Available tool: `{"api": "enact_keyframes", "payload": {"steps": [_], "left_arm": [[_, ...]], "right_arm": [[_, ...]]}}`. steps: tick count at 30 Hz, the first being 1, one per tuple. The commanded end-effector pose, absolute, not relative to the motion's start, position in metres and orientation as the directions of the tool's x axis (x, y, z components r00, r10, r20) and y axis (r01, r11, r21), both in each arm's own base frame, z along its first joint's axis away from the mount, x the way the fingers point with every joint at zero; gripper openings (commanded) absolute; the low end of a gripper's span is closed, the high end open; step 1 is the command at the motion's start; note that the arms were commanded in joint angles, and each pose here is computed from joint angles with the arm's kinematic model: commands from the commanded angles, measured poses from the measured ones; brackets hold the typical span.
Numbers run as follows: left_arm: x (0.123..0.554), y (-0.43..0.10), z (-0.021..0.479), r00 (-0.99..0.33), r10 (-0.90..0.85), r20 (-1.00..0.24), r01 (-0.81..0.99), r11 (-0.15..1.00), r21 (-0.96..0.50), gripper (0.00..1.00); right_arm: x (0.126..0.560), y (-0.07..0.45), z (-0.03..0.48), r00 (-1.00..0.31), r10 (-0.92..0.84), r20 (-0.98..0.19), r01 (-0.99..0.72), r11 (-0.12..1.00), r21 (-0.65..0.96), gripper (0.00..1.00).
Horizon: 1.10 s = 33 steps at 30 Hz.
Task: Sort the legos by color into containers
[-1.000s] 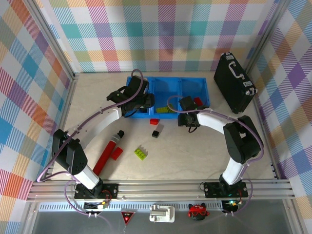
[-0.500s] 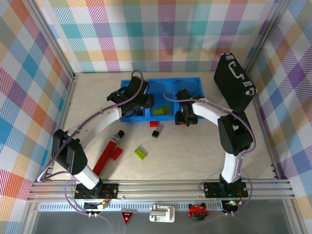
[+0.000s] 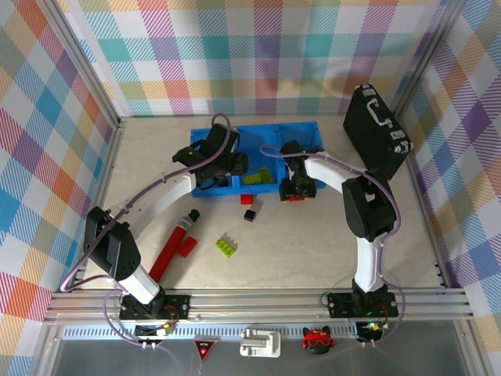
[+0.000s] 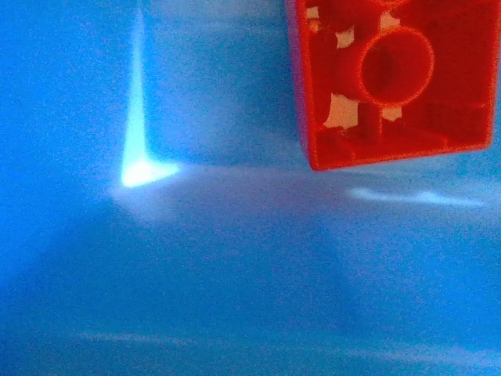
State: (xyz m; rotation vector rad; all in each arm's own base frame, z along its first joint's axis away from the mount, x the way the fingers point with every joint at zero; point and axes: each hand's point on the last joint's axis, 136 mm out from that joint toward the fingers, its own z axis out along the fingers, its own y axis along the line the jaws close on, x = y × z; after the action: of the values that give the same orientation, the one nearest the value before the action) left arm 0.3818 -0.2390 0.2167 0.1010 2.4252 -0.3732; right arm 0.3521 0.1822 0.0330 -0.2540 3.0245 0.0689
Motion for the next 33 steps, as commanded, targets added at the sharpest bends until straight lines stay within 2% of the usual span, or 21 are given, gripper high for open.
{"api": "enact_keyframes", "payload": {"steps": [1, 12, 19, 25, 33], "left_arm": [[0.376, -0.232, 0.200, -0.807, -0.020, -0.590, 0.142, 0.963, -0.227, 0.46], [0.375, -0.226, 0.198, -0.812, -0.022, -0.583, 0.123, 0.970, -0.209, 0.45], [0.363, -0.205, 0.180, -0.841, -0.047, -0.539, 0.063, 0.981, -0.183, 0.45], [0.349, -0.167, 0.163, -0.857, -0.129, -0.499, -0.040, 0.982, -0.185, 0.45], [0.346, -0.118, 0.139, -0.868, -0.200, -0.455, -0.143, 0.977, -0.156, 0.45]], "right_arm": [[0.332, 0.180, 0.044, -0.980, -0.195, -0.048, -0.198, 0.979, 0.059, 0.54], [0.329, 0.177, 0.118, -0.963, -0.199, -0.184, -0.218, 0.972, 0.088, 0.55], [0.370, 0.165, 0.150, -0.934, -0.153, -0.322, -0.180, 0.982, 0.058, 0.57], [0.410, 0.156, 0.141, -0.931, -0.133, -0.339, -0.152, 0.988, 0.029, 0.58], [0.435, 0.159, 0.110, -0.945, -0.116, -0.305, -0.135, 0.990, 0.043, 0.59]]}}
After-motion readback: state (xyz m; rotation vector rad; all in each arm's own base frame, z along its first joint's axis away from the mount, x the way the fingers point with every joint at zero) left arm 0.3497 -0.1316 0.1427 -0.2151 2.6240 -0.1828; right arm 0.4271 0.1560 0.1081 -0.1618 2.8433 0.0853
